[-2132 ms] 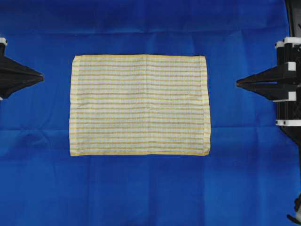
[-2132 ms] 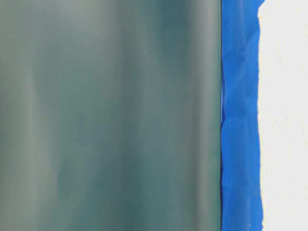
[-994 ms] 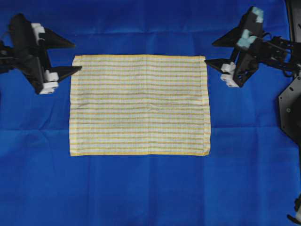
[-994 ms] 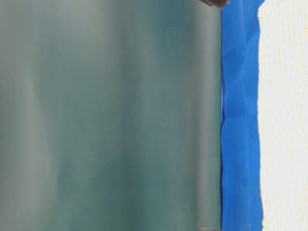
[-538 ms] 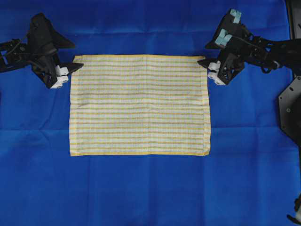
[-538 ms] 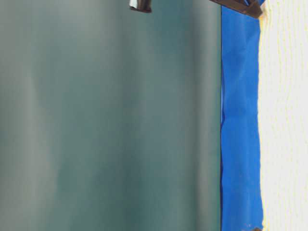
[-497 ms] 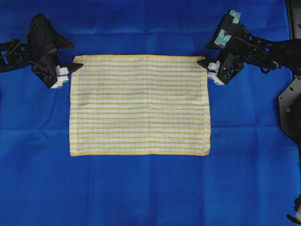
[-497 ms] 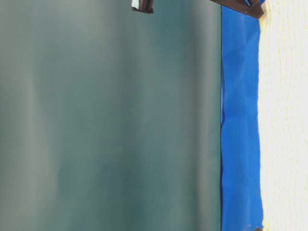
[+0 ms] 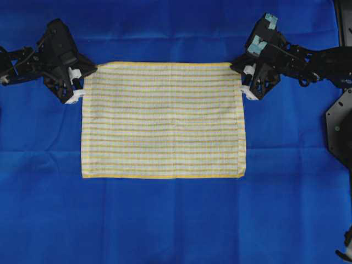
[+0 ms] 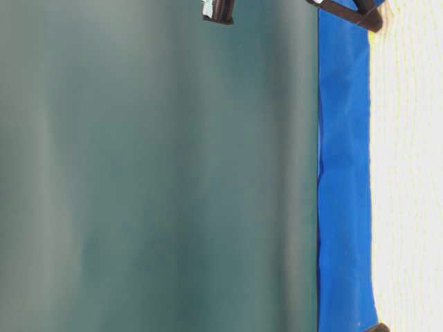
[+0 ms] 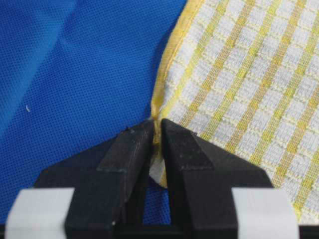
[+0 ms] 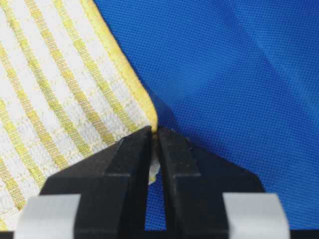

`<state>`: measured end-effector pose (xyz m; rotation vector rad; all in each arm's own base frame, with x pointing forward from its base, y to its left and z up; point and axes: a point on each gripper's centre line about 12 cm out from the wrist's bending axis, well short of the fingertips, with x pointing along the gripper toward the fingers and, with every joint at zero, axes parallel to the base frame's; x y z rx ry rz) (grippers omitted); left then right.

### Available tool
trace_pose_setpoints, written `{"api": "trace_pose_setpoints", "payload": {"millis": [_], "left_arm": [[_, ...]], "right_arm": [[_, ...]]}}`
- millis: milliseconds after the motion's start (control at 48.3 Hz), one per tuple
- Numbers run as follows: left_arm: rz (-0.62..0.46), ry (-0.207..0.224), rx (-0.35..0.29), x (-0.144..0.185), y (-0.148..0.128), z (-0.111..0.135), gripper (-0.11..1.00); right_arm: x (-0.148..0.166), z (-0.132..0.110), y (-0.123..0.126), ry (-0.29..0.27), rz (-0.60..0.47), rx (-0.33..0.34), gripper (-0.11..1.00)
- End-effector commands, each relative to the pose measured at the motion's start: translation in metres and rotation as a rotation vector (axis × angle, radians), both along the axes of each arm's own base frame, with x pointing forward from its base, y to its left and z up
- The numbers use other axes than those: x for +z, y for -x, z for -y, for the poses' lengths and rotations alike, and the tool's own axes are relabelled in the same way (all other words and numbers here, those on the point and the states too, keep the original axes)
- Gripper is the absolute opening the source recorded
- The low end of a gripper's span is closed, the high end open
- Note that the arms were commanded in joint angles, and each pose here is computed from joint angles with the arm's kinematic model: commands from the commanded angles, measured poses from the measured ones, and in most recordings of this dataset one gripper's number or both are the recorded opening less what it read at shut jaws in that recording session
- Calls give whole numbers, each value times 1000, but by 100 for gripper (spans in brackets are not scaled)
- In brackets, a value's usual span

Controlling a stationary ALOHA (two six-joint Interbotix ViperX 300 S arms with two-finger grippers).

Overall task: Fold the yellow towel.
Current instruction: 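Lift the far corners and fold them toward the near edge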

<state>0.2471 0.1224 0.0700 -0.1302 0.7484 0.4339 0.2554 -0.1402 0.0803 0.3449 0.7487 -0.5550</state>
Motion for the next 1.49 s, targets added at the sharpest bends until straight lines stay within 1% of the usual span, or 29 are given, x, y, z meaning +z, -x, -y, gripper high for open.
{"api": "trace_pose_setpoints", "payload": {"millis": [0,207,310,517,704,973,1138,1304,1470], "left_arm": [[-1,1,5,1,-1,-2,5],[18,-11,3,7,-8,-5,5],[37,-19,2,16,-12,-7,5],[43,-17,1,37,-12,-7,5],[86,-37,-6,59,-10,-4,5],[86,-34,-27,60,-10,3,5],[84,-21,-62,60,-11,16,5],[100,12,-106,62,-11,37,5],[129,55,-157,67,-7,63,5]], "right_arm": [[3,3,-1,5,11,-8,4],[7,3,-2,7,22,-11,4],[15,3,-3,10,39,-17,4],[37,2,-2,25,74,-12,4],[47,1,-1,36,94,-9,4],[48,0,-1,33,92,-8,4],[50,-10,0,16,77,21,4],[58,-32,-3,-8,100,70,4],[64,-56,-2,-37,131,122,4]]}}
